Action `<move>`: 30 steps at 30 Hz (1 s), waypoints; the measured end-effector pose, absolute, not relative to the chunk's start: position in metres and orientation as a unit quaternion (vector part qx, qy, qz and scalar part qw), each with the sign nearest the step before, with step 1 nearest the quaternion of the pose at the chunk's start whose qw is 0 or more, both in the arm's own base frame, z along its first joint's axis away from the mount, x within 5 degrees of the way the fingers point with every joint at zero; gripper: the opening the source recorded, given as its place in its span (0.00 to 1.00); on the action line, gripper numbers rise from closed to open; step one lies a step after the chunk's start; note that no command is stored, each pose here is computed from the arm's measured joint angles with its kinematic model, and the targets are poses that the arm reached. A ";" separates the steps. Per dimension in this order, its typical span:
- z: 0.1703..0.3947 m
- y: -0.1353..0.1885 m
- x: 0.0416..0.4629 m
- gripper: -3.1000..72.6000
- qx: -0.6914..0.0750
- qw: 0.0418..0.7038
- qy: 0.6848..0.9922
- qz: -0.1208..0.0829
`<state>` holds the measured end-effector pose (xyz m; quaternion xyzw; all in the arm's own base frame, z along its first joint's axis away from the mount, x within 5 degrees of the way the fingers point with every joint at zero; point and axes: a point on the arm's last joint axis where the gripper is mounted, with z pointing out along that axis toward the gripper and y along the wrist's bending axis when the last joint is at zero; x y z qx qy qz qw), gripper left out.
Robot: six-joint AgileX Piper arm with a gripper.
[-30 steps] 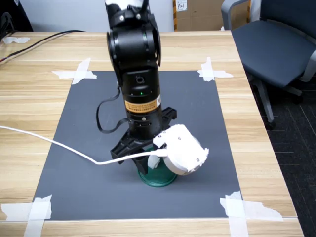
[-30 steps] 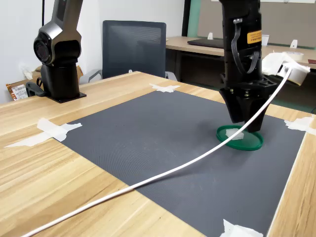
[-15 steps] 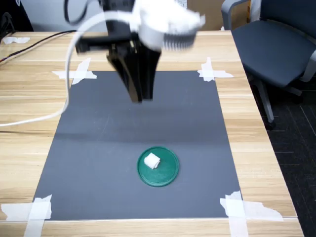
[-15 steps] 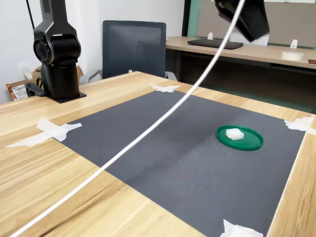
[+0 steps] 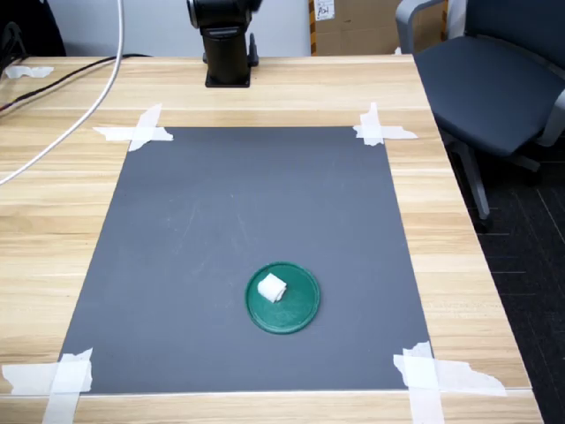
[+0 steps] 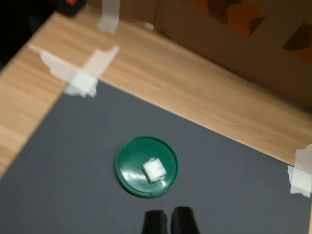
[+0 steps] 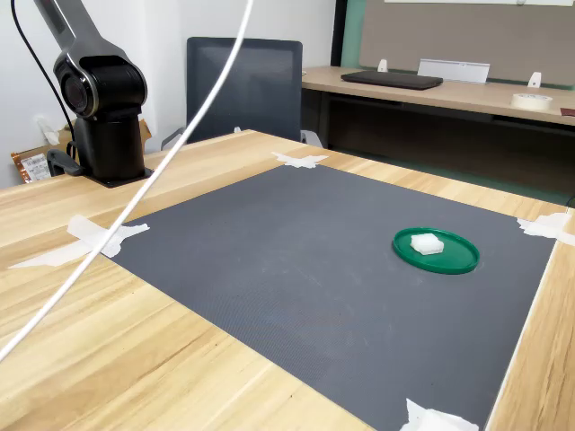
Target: Grasp a white terminal and put it in the green lid.
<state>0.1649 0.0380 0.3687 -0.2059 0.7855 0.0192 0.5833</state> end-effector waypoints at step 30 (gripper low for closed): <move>0.200 0.011 0.050 0.01 -0.096 0.627 0.773 -0.007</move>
